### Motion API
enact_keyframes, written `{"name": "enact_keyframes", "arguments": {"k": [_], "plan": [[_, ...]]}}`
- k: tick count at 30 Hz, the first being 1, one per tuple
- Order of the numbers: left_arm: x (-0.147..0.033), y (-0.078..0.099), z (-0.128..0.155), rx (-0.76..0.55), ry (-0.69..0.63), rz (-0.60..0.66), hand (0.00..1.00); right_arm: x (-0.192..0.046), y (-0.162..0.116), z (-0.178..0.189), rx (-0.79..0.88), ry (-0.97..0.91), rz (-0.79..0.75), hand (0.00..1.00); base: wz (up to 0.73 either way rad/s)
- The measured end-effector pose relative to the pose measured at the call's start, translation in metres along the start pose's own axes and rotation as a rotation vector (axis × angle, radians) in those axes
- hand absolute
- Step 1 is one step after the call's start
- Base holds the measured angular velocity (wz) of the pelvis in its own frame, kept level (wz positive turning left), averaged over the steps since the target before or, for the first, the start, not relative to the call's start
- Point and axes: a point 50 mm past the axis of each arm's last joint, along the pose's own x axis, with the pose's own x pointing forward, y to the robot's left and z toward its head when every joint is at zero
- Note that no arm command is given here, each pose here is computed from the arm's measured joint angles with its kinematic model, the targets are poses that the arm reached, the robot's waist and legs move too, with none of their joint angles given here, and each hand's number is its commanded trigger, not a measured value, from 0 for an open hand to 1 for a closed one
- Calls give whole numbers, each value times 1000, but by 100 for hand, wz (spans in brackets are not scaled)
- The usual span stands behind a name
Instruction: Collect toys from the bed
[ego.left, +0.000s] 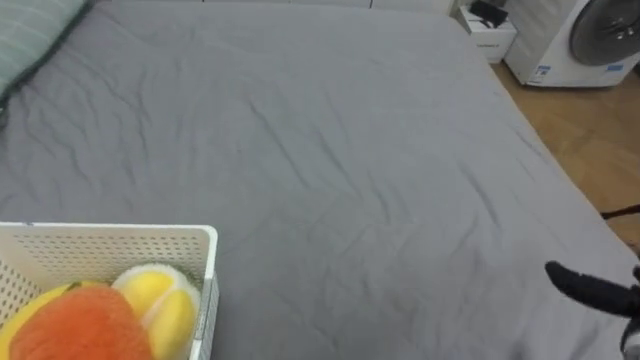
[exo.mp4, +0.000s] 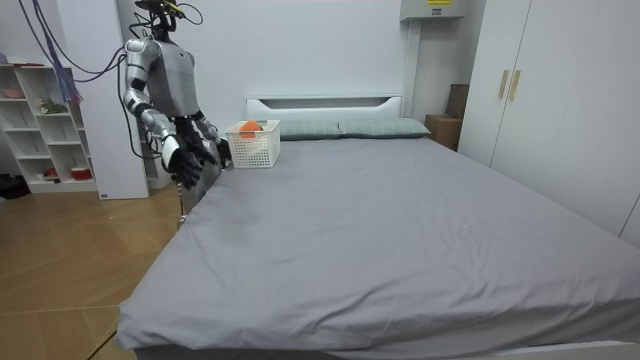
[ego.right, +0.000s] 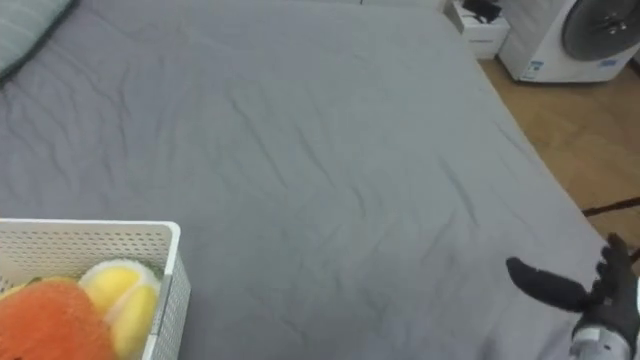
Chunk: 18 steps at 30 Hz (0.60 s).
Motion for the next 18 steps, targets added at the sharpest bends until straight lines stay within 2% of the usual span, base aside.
{"name": "enact_keyframes", "arguments": {"k": [5,9,14,18], "plan": [[-2,-2,-8,-16,11,-3,0,-21,-13,-71,-68,244,-80,0,-2],[-3,-3,-12,-29,24,-11,0,-49,-28,-129,-177,489,-94,0,0],[-4,-5,-22,-10,64,-37,0,-88,-40,-177,-380,754,43,0,1],[-4,-5,-23,-7,79,-43,0,-105,-38,-192,-480,873,175,0,1]]}}
